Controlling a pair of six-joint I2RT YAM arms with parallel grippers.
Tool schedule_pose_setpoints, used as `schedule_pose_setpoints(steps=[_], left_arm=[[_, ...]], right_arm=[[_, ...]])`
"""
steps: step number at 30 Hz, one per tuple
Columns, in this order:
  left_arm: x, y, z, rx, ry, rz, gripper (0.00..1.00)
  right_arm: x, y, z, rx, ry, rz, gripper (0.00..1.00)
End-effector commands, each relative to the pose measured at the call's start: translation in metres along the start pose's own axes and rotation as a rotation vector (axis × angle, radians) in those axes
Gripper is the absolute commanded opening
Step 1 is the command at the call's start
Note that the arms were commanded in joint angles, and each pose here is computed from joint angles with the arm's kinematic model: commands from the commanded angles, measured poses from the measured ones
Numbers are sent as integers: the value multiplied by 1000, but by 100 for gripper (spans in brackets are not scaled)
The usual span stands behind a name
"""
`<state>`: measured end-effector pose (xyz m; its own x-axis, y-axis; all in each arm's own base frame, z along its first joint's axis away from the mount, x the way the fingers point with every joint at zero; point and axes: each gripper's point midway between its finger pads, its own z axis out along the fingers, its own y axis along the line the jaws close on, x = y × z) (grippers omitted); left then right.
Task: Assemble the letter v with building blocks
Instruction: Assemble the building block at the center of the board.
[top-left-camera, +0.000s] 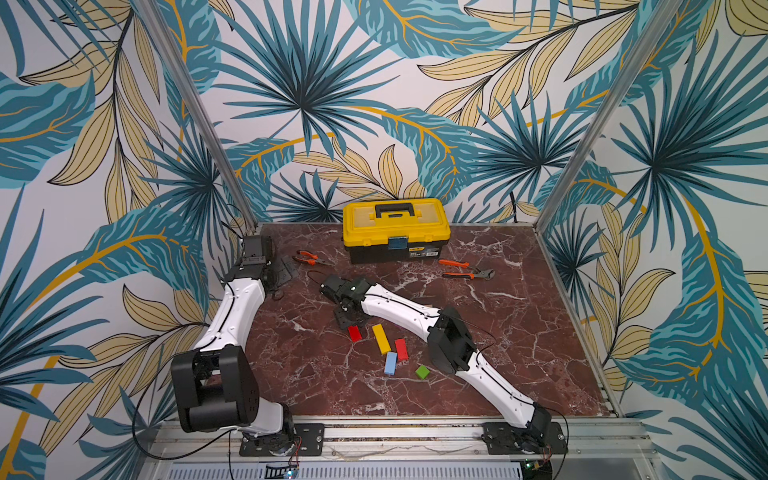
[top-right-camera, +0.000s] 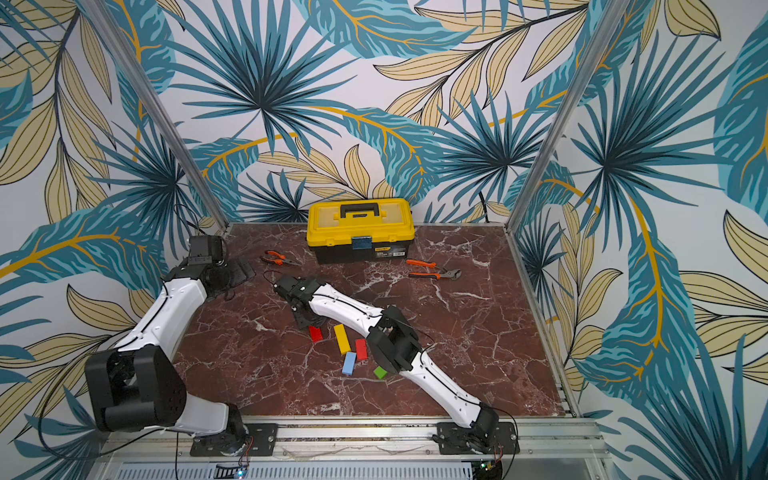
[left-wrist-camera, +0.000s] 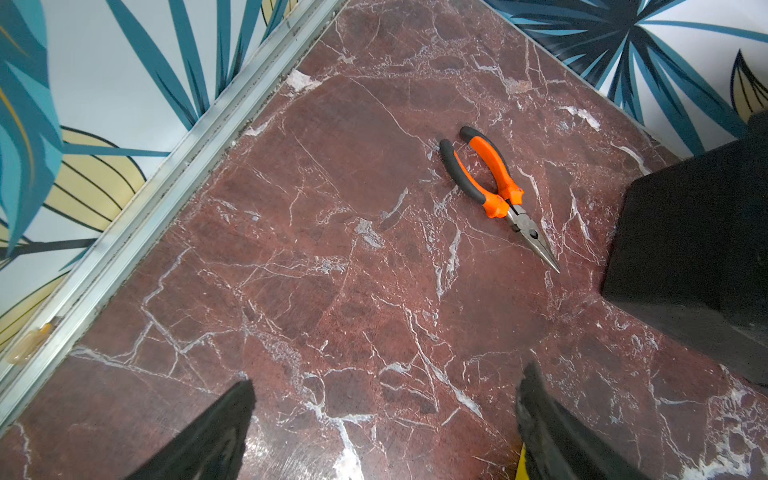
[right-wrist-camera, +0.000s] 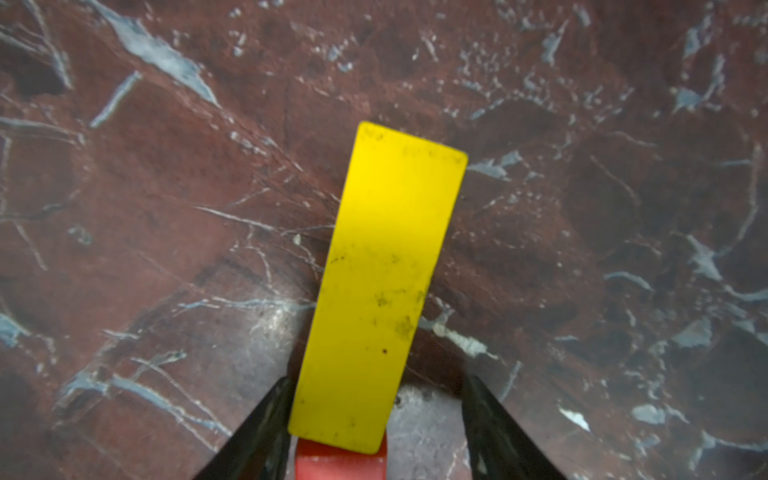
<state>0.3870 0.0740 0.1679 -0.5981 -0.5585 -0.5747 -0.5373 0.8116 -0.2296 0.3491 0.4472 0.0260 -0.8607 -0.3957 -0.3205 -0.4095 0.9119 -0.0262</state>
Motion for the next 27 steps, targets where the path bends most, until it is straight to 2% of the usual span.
schedule_pose_setpoints(steps=[1, 27], left_arm=[[-2, 5, 4, -2, -3, -3, 99], [-3, 4, 3, 3, -6, -4, 99]], right_arm=[[8, -7, 2, 42, 26, -11, 65], [10, -12, -1, 55, 20, -6, 65]])
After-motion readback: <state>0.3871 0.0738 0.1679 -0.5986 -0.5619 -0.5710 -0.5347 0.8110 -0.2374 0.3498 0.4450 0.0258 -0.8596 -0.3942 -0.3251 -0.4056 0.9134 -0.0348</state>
